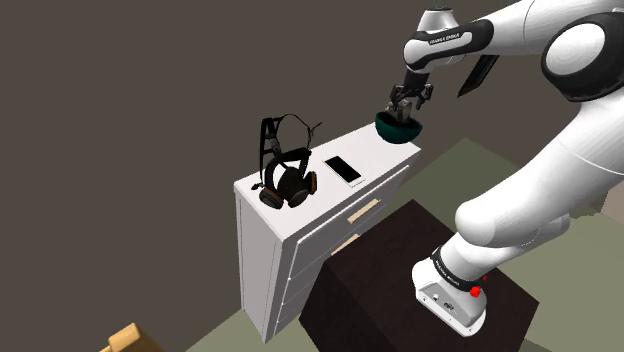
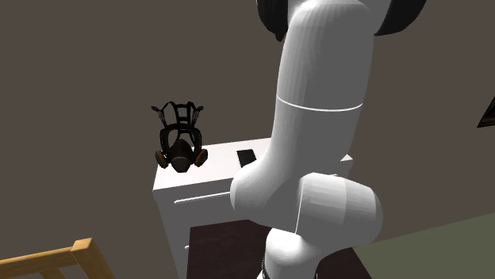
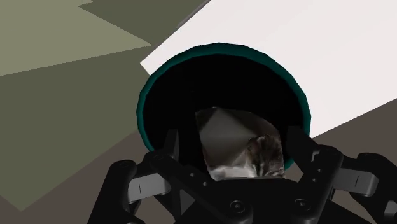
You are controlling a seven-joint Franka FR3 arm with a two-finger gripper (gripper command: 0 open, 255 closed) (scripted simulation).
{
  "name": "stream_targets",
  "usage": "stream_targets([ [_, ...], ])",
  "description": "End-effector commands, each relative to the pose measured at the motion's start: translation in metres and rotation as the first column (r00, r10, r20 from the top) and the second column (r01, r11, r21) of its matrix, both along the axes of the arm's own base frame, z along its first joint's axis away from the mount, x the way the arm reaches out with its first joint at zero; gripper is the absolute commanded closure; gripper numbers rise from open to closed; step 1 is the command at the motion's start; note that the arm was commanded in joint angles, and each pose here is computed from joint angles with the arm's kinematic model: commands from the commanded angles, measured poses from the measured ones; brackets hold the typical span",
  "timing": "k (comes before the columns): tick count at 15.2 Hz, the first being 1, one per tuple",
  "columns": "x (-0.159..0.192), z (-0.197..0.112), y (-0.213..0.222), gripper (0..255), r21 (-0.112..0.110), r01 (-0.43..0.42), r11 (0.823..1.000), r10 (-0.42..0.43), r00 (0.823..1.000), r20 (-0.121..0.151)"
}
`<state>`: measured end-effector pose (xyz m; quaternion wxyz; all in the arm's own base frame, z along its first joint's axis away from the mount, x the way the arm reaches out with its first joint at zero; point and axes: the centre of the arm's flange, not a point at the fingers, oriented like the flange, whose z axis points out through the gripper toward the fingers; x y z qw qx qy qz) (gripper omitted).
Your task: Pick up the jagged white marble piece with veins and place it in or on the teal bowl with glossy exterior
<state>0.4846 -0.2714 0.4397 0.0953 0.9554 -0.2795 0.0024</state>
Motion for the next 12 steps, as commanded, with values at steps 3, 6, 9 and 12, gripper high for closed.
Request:
stream_targets([
  [3, 0.002, 0.026, 0.004, 0, 0.000, 0.000, 1.000, 0.000, 1.000, 0.000],
  [6, 0.003, 0.049, 0.009, 0, 0.000, 0.000, 1.000, 0.000, 1.000, 0.000],
  [9, 0.003, 0.049, 0.009, 0, 0.000, 0.000, 1.000, 0.000, 1.000, 0.000],
  [12, 0.003, 0.049, 0.009, 0, 0.000, 0.000, 1.000, 0.000, 1.000, 0.000],
])
